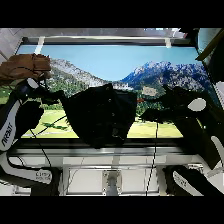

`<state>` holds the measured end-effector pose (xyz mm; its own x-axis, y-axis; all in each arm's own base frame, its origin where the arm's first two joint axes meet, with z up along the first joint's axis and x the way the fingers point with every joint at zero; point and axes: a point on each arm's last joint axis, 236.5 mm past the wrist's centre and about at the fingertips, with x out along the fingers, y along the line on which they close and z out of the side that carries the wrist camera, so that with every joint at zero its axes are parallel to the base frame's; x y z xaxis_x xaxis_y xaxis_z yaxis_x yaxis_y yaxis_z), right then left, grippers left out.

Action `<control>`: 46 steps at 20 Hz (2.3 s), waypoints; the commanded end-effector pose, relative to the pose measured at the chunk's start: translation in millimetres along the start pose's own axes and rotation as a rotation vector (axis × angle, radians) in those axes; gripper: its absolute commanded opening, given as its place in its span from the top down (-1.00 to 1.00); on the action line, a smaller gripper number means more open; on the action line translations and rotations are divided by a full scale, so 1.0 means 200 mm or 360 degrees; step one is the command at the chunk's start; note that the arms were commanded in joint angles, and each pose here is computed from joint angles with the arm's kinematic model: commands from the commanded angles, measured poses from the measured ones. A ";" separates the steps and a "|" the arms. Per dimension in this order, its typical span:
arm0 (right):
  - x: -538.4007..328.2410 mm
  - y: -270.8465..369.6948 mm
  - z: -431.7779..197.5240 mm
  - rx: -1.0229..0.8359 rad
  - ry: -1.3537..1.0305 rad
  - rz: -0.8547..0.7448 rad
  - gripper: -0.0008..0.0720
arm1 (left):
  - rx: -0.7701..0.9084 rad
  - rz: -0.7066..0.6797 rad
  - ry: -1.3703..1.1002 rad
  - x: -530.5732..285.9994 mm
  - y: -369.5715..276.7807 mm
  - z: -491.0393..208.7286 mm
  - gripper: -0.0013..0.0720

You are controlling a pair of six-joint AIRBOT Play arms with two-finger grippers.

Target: Fold the clothes and pants, and hang the long-sleeved shirts on hangers.

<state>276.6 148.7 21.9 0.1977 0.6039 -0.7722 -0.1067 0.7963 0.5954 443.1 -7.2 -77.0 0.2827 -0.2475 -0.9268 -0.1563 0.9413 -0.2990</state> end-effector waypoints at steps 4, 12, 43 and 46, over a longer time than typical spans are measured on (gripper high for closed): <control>0.01 0.00 0.00 0.0007 -0.0008 0.0002 -0.66 | -0.0046 -0.0027 0.0077 0.15 0.00 -0.02 -0.34; 0.02 -0.12 0.16 0.0007 -0.0198 -0.0124 -0.51 | 0.0021 -0.0024 -0.0006 0.04 -0.03 0.05 0.92; 0.72 -0.37 0.60 0.0259 0.0005 0.0048 0.23 | 0.0189 -0.0048 -0.0107 -0.20 -0.12 0.08 0.92; 0.69 -0.34 0.68 0.0188 -0.0045 0.0054 0.92 | 0.0189 -0.0048 -0.0108 -0.20 -0.12 0.08 0.92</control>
<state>434.6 171.7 -103.0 0.2016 0.6284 -0.7513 0.0384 0.7614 0.6471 450.0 -15.8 -29.8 0.3475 -0.2644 -0.8996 -0.0349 0.9551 -0.2942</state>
